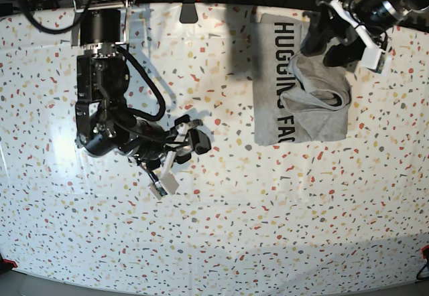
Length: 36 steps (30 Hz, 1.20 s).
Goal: Fold the T-shirt properly
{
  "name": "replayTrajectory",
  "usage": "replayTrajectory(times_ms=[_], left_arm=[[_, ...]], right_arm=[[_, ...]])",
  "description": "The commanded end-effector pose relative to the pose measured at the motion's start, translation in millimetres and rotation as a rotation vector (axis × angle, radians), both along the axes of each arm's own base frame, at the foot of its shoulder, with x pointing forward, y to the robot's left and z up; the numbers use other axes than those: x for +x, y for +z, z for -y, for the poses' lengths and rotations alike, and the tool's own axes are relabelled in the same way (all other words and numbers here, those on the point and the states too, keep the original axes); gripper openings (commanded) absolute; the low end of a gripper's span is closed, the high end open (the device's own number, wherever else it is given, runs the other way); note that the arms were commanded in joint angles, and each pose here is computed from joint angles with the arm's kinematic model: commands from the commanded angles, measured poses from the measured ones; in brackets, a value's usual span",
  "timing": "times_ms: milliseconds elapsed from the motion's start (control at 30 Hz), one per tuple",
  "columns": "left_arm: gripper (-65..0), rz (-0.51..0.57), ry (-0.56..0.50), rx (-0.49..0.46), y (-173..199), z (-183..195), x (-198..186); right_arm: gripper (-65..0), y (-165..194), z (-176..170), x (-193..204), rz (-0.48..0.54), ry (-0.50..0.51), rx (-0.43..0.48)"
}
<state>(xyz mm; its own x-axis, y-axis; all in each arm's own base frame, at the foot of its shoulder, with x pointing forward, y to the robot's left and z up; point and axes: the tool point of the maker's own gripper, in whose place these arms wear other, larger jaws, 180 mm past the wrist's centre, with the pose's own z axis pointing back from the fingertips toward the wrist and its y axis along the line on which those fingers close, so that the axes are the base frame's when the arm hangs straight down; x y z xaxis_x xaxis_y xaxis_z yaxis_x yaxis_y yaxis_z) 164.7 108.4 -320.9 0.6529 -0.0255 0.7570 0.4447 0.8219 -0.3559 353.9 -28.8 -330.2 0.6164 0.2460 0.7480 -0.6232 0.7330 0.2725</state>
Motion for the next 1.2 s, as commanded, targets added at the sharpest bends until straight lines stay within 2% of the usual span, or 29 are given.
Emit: replayTrajectory(times_ms=[0, 100, 300, 433, 600, 800, 1000, 1167], left_arm=[[-32.6, 0.050, -0.020, -0.012, 9.4, 7.4, 2.2], [-32.6, 0.097, -0.044, 0.043, 4.2, 18.0, 2.8], [-32.6, 0.096, 0.044, 0.189, -13.0, 8.9, 10.4], [-32.6, 0.118, 0.073, 0.197, -11.8, 10.0, 14.0], [-32.9, 0.130, 0.073, 0.197, -14.3, 29.3, 12.5], [-32.9, 0.220, 0.021, 0.275, -12.1, 52.7, 14.0], [-36.0, 0.243, 0.154, 0.369, -10.4, 28.1, 29.6], [-36.0, 0.279, 0.174, 0.469, -9.4, 14.9, 33.8]], right_arm=[[-33.4, 19.6, -3.2, 10.4, 0.061, 0.006, 0.033], [-33.4, 19.6, -3.1, 10.4, 0.061, 0.006, 0.032], [-33.4, 19.2, -3.0, 10.2, 0.060, 0.006, 0.031], [-33.4, 19.6, -4.2, 10.1, 0.060, 0.007, 0.034], [-33.4, 19.9, -4.4, 10.3, 0.061, 0.007, 0.035], [-33.4, 19.7, -4.2, 10.2, 0.061, 0.007, 0.035], [-33.4, 19.6, -4.2, 10.2, 0.060, 0.007, 0.034], [-33.4, 19.6, -4.2, 10.2, 0.060, 0.007, 0.034]])
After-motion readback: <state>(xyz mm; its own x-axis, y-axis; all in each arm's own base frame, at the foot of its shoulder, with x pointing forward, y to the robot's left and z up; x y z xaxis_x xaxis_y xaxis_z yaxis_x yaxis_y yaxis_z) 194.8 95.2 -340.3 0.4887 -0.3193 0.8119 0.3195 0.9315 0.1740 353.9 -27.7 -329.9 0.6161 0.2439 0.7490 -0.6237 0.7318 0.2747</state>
